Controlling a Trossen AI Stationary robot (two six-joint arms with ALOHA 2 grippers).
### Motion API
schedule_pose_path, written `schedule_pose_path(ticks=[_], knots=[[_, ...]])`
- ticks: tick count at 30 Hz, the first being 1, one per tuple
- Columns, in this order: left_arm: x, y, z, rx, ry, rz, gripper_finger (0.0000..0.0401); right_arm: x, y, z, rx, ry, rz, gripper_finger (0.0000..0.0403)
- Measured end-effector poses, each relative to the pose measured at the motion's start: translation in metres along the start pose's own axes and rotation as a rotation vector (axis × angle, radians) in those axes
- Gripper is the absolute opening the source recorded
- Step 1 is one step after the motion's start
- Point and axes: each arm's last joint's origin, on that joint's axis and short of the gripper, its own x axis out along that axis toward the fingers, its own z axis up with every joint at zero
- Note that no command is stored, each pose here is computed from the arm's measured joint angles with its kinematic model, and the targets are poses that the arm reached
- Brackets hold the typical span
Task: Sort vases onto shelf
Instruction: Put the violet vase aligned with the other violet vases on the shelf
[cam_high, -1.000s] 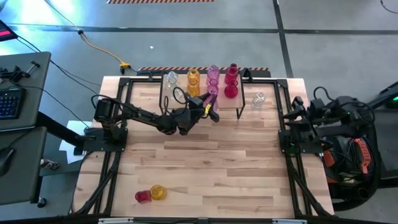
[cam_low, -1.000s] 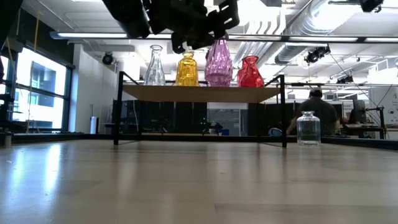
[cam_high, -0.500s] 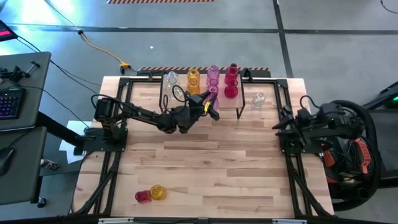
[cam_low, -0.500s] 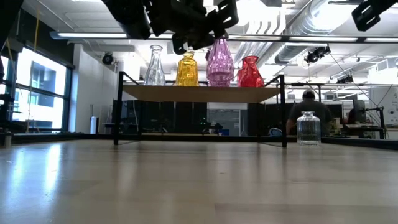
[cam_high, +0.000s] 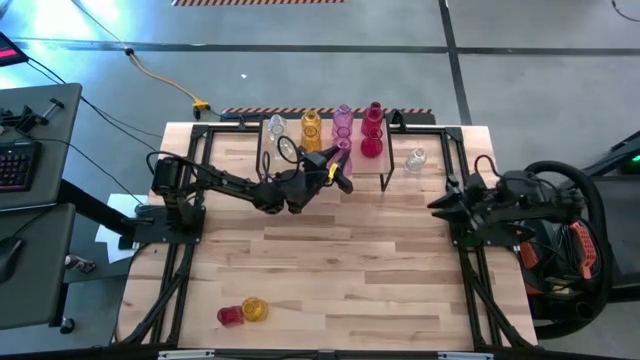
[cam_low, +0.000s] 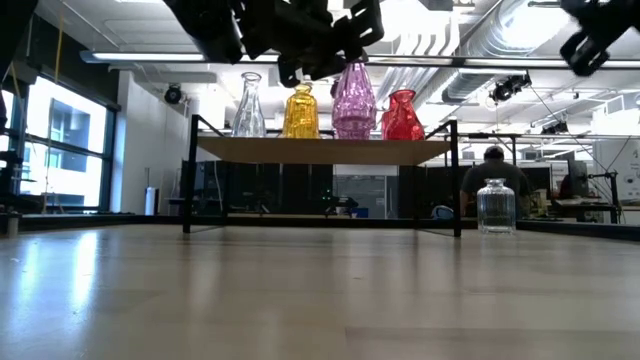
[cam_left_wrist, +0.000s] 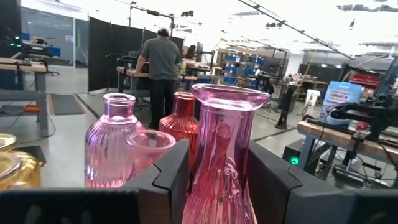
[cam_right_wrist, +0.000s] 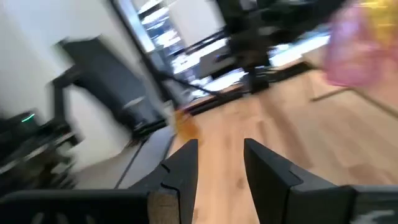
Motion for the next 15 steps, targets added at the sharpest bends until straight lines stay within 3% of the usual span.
schedule_pose_path(ticks=[6,15], knots=[[0.005,0.004,0.0,0.002,-0.003,-0.014,0.0119,0.009,-0.014,-0.016,0.131,-0.009,-0.189,0.0114],[0.005,0.004,0.0,0.002,-0.002,-0.021,0.0119,0.012,-0.018,-0.024,0.174,0.022,-0.221,0.0114]])
